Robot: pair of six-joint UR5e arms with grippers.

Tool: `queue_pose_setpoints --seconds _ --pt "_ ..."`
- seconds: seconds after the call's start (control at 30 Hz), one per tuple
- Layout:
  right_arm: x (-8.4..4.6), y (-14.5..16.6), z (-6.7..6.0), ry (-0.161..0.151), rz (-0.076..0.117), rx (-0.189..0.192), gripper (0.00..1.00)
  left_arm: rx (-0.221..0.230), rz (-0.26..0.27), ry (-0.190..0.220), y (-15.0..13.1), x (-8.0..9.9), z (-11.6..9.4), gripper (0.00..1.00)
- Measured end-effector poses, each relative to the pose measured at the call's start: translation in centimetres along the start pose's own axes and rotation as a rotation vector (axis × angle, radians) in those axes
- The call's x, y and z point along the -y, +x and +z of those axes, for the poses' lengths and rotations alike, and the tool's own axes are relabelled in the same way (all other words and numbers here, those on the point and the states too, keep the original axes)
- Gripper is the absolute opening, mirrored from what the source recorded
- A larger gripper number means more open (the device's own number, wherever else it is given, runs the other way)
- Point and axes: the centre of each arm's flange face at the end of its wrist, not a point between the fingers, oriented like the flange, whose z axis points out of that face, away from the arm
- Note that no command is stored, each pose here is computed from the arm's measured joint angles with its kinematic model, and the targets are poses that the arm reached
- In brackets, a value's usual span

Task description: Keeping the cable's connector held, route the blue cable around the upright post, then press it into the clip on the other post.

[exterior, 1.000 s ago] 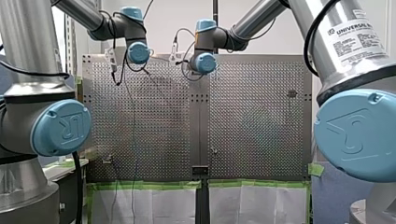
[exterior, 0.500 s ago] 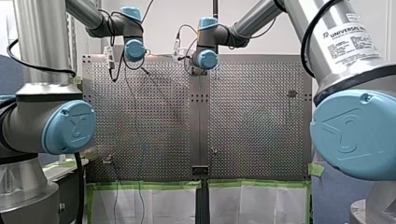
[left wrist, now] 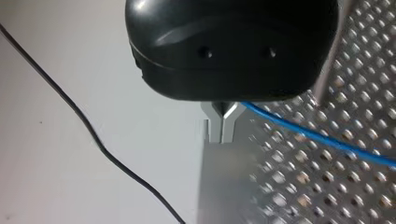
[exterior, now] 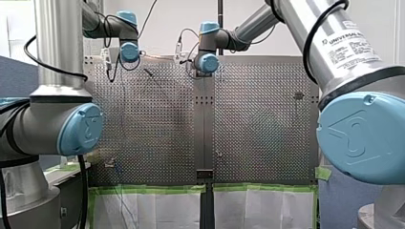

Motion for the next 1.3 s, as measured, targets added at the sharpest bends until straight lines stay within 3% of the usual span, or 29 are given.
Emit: queue_pose_setpoints --seconds 0.43,0.53,0.7,1.07,1.3 --pt "-0.8 -1.8 1.2 -0.007 -0.006 0.01 0.0 -0.057 0.041 0.001 4.6 -4.3 5.9 0.0" --pt "-1.1 -2.4 1.4 -0.011 -0.008 0.013 0.0 -0.062 0.043 0.02 4.9 -4.7 6.5 0.0" --pt "-1.7 -3.7 1.7 -0.019 -0.014 0.028 0.0 -0.083 0.028 0.067 6.1 -4.2 6.8 0.0" --pt "-2.5 -5.7 1.8 -0.029 -0.042 0.055 0.0 -0.175 0.008 0.194 11.5 -2.1 7.1 0.0" --pt "-2.7 -8.8 1.3 -0.03 -0.061 0.11 0.0 -0.173 -0.03 0.221 11.9 -1.8 7.3 0.0"
